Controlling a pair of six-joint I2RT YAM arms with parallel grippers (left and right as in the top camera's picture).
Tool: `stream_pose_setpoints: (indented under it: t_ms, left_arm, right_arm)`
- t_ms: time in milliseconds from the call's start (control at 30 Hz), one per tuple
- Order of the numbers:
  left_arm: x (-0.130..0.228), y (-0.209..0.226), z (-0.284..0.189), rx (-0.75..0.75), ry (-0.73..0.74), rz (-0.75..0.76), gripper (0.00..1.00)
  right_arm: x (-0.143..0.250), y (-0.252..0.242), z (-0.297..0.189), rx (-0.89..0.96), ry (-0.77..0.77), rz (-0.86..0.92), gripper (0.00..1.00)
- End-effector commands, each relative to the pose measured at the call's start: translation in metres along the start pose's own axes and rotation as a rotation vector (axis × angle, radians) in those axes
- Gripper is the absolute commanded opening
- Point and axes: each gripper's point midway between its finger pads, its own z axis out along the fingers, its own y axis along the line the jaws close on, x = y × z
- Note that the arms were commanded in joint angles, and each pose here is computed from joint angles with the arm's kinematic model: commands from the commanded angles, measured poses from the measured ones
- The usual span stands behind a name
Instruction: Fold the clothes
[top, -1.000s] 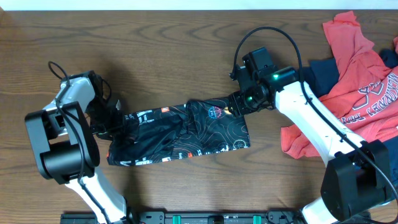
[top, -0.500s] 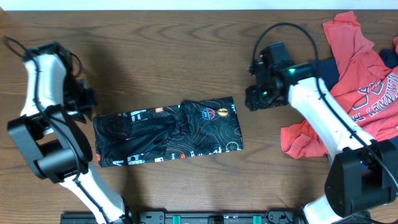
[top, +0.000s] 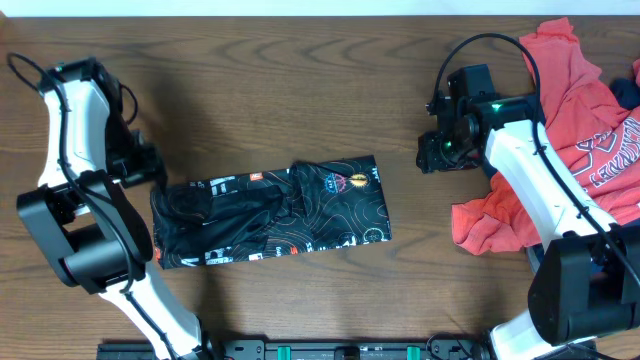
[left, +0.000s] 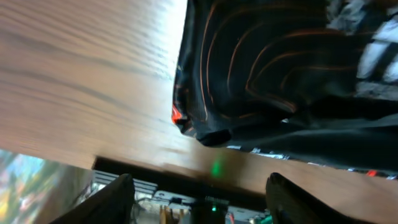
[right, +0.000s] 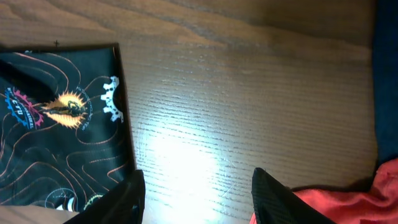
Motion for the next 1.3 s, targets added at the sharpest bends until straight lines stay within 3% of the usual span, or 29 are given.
stream_pose_setpoints:
  t_ms: [0, 167, 367, 533, 600, 700, 800, 1000, 1133, 1267]
  left_arm:
    - [0.012, 0.001, 0.02, 0.002, 0.055, -0.006, 0.73]
    - [0.004, -0.003, 0.06, 0.004, 0.041, -0.004, 0.77]
    - [0.001, -0.038, 0.095, 0.193, 0.017, 0.062, 0.78]
    - [0.012, -0.048, 0.117, 0.248, 0.042, 0.078, 0.76]
    - [0.015, -0.05, 0.123, 0.259, 0.051, 0.077, 0.64]
    - [0.015, -0.05, 0.124, 0.259, 0.05, 0.077, 0.29]
    - [0.012, -0.05, 0.118, 0.259, 0.041, 0.077, 0.09]
    - [-0.01, -0.034, 0.085, 0.211, -0.02, 0.05, 0.06]
    - [-0.029, 0.0, 0.045, 0.094, -0.093, -0.031, 0.06]
    - [-0.042, 0.01, 0.005, 0.089, -0.169, -0.048, 0.06]
  right_arm:
    - [-0.003, -0.001, -0.003, 0.003, -0.007, 0.007, 0.53]
    - [-0.003, -0.001, -0.003, 0.003, -0.007, 0.007, 0.54]
    - [-0.003, -0.001, -0.003, 0.003, -0.007, 0.007, 0.54]
    - [-0.004, -0.001, -0.003, 0.003, -0.01, 0.006, 0.54]
    - [-0.004, -0.001, -0.003, 0.002, -0.011, 0.006, 0.54]
    - [-0.003, -0.001, -0.003, 0.003, -0.009, 0.007, 0.54]
    - [-0.003, -0.001, -0.003, 0.003, -0.007, 0.007, 0.54]
    - [-0.003, -0.001, -0.003, 0.003, -0.007, 0.007, 0.53]
    - [-0.003, -0.001, -0.003, 0.003, -0.007, 0.007, 0.53]
    - [-0.003, -0.001, -0.003, 0.003, -0.007, 0.007, 0.54]
